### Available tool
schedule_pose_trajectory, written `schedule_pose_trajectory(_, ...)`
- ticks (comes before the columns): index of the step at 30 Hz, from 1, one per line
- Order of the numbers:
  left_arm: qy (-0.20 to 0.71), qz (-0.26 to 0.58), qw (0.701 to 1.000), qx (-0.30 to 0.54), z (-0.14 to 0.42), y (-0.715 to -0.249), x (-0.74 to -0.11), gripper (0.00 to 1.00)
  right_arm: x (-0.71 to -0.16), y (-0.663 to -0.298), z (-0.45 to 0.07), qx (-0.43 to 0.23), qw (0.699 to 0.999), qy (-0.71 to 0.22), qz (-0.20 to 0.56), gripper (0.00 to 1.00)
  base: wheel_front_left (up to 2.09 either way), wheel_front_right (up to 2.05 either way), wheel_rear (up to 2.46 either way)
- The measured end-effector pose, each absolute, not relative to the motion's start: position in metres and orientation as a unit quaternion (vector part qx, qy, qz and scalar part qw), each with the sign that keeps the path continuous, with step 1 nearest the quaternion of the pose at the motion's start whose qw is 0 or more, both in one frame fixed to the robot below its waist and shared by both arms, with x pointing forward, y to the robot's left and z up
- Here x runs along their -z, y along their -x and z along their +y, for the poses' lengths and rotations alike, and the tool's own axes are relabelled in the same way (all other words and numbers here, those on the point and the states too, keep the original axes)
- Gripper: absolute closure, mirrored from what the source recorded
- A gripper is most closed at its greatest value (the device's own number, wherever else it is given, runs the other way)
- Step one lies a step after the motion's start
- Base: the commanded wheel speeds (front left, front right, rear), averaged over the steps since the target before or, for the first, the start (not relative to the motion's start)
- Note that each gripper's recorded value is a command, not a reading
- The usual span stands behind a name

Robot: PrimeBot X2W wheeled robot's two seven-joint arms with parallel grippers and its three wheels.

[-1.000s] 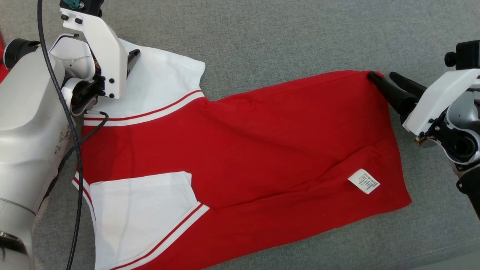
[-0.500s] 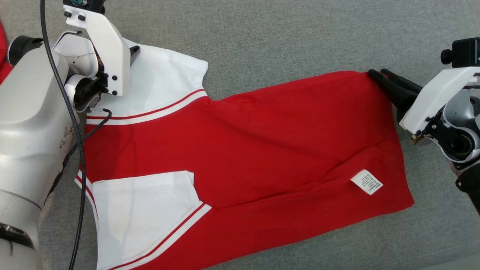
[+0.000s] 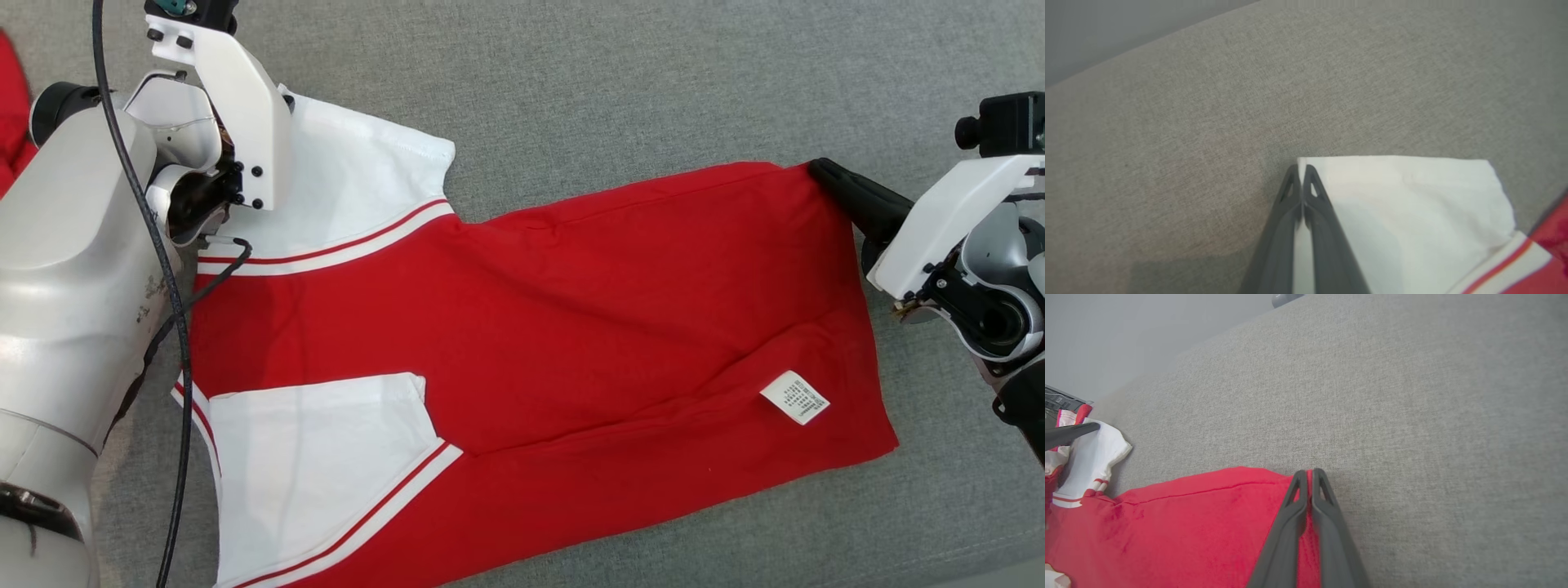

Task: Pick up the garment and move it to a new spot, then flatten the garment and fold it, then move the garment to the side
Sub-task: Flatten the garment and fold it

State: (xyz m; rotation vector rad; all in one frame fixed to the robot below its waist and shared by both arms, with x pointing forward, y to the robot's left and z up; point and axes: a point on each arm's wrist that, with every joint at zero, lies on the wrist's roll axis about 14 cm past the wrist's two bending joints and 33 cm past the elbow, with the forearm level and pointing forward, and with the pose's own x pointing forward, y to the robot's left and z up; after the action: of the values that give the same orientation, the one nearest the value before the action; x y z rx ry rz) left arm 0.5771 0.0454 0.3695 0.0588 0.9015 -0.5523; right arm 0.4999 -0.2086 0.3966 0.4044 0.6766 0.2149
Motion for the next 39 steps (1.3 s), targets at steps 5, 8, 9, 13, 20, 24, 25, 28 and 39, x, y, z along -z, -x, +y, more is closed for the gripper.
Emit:
schedule_pose_trajectory(5, -0.015, 0.41, 0.874, 0.261, 0.046, -0.58, -0.386, 1.0, -0.406, -0.499, -0.207, -0.11, 0.922, -0.196, 0.315, 1.0, 0.0, 0.0, 0.0)
schedule_pose_trajectory(8, -0.009, 0.401, 0.877, 0.264, 0.045, -0.577, -0.396, 1.0, -0.415, -0.498, -0.204, -0.116, 0.924, -0.2, 0.305, 1.0, 0.0, 0.0, 0.0)
schedule_pose_trajectory(9, -0.005, 0.4, 0.877, 0.265, 0.045, -0.574, -0.398, 1.0, -0.417, -0.496, -0.203, -0.117, 0.925, -0.201, 0.301, 1.0, 0.0, 0.0, 0.0)
schedule_pose_trajectory(13, 0.003, 0.394, 0.88, 0.267, 0.048, -0.564, -0.41, 1.0, -0.422, -0.487, -0.203, -0.122, 0.926, -0.198, 0.298, 1.0, 0.0, 0.0, 0.0)
schedule_pose_trajectory(20, 0.02, 0.378, 0.886, 0.268, 0.059, -0.538, -0.434, 1.0, -0.438, -0.471, -0.204, -0.129, 0.93, -0.192, 0.286, 1.0, 0.0, 0.0, 0.0)
schedule_pose_trajectory(24, 0.019, 0.374, 0.886, 0.273, 0.069, -0.516, -0.444, 1.0, -0.442, -0.459, -0.203, -0.134, 0.93, -0.191, 0.286, 1.0, 0.0, 0.0, 0.0)
schedule_pose_trajectory(25, 0.018, 0.376, 0.886, 0.272, 0.074, -0.51, -0.445, 1.0, -0.442, -0.456, -0.202, -0.135, 0.929, -0.19, 0.287, 1.0, 0.0, 0.0, 0.0)
schedule_pose_trajectory(28, 0.021, 0.389, 0.881, 0.268, 0.089, -0.489, -0.445, 1.0, -0.443, -0.449, -0.199, -0.14, 0.928, -0.188, 0.291, 1.0, 0.0, 0.0, 0.0)
schedule_pose_trajectory(39, 0.026, 0.428, 0.864, 0.264, 0.122, -0.425, -0.442, 1.0, -0.445, -0.448, -0.188, -0.155, 0.93, -0.161, 0.291, 1.0, 0.0, 0.0, 0.0)
